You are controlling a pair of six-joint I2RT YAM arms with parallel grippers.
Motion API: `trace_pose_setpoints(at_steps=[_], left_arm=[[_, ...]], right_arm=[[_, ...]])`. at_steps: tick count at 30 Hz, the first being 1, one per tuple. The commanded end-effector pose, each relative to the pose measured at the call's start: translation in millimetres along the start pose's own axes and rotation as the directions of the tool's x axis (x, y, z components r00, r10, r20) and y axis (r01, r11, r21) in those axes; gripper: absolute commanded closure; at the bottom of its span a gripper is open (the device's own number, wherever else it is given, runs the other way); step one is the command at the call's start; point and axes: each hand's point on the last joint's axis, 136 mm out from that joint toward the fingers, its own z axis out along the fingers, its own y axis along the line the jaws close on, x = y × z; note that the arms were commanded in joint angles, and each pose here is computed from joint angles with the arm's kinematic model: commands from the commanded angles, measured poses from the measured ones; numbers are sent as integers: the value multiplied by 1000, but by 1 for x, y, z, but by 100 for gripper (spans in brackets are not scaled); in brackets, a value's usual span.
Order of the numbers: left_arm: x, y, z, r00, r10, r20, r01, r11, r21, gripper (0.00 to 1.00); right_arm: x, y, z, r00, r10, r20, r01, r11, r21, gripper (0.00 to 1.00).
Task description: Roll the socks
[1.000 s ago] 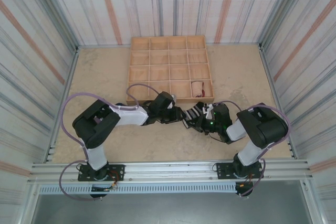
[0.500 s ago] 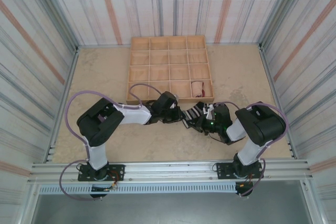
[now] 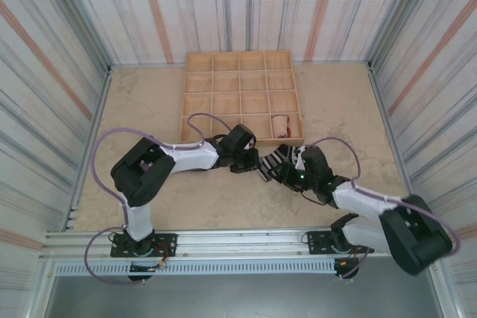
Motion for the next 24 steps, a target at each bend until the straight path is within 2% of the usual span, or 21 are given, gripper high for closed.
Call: trace_pose_setpoints(at_steps=[1, 6, 10, 14, 18, 21, 24], left_arm=[[22, 42, -17, 998, -42, -53, 34, 989, -145, 100], [39, 58, -36, 994, -93, -51, 83, 982, -171, 100], [53, 72, -49, 987, -155, -46, 144, 971, -189, 100], [67, 88, -63, 976, -211, -54, 193, 952, -238, 100], [73, 94, -74, 974, -223, -43, 206, 948, -241, 100], [74, 93, -80, 973, -227, -37, 212, 949, -232, 100], [75, 92, -81, 973, -224, -45, 209, 950, -231, 100]], right_arm=[[11, -27, -23, 994, -107, -22, 109, 974, 198, 32], [13, -4, -29, 961, -277, -20, 276, 942, 194, 26], [17, 21, -25, 877, -480, -17, 468, 848, 248, 25], [26, 50, -19, 733, -680, 18, 642, 700, 313, 26], [51, 87, -10, 541, -839, 50, 784, 525, 330, 27], [72, 110, -3, 400, -914, 63, 848, 395, 353, 29], [92, 124, 8, 298, -953, 51, 877, 295, 380, 30]])
